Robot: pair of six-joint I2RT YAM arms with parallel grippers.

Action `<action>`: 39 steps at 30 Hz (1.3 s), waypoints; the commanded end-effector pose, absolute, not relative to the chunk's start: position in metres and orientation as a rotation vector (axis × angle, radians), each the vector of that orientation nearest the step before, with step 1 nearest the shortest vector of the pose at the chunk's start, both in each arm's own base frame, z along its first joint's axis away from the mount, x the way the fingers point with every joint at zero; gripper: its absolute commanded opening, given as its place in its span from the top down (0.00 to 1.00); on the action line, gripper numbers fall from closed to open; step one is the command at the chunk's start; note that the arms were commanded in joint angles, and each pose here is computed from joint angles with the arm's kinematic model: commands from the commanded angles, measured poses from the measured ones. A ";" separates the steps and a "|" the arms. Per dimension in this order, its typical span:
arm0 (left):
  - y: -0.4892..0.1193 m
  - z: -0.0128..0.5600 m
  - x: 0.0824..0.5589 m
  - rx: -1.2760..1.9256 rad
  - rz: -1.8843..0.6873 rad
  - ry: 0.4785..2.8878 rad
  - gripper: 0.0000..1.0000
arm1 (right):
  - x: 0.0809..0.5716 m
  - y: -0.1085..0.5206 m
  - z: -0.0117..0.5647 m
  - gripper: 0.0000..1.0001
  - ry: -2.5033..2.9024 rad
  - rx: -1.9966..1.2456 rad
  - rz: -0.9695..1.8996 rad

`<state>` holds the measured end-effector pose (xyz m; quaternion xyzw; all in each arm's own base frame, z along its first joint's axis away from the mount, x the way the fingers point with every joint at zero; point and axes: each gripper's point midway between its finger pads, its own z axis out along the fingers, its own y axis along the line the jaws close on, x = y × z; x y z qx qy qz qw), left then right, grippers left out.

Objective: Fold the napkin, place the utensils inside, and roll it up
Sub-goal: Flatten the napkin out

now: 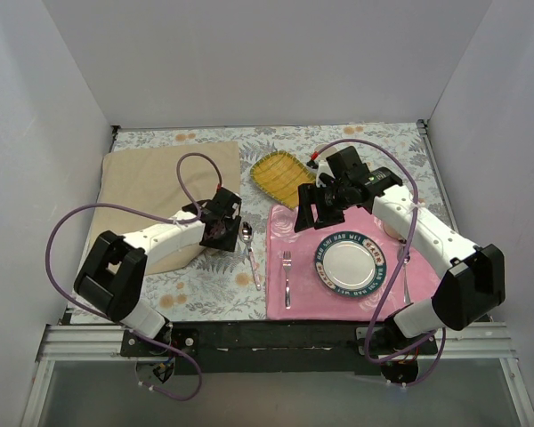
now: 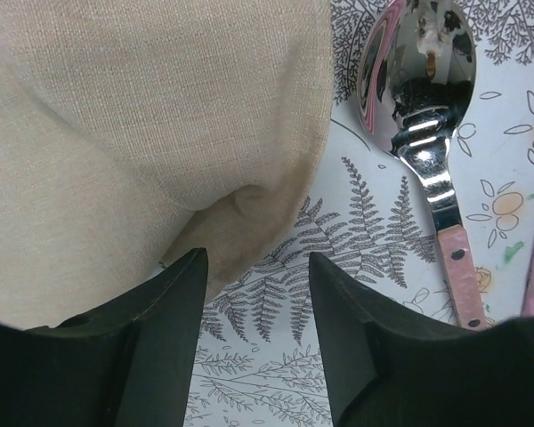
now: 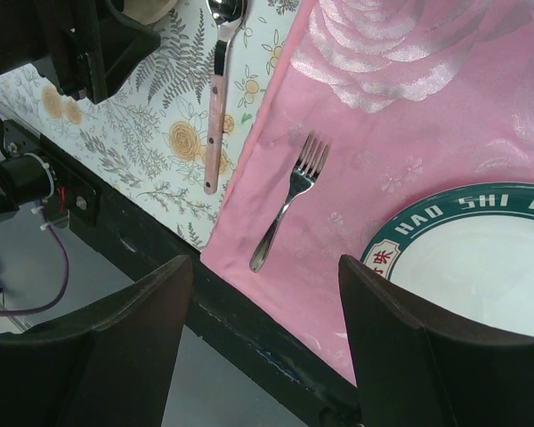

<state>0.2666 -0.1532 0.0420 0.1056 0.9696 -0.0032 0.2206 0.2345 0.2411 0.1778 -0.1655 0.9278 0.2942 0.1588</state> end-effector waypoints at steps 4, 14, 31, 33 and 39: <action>-0.146 0.033 0.281 0.343 0.105 2.641 0.59 | 0.234 0.242 0.182 0.26 2.641 -0.490 0.872; -0.172 0.055 0.258 0.229 -0.069 2.805 0.98 | 0.240 0.244 0.183 0.25 2.635 -0.488 0.864; -0.234 0.100 0.199 -0.026 -0.684 3.018 0.96 | 0.233 0.247 0.172 0.26 2.664 -0.496 0.904; -0.236 0.103 0.195 -0.059 -0.695 3.042 0.96 | 0.233 0.247 0.171 0.25 2.665 -0.498 0.911; -0.221 0.119 0.200 -0.180 -0.578 3.007 0.66 | 0.229 0.247 0.160 0.25 2.694 -0.515 0.909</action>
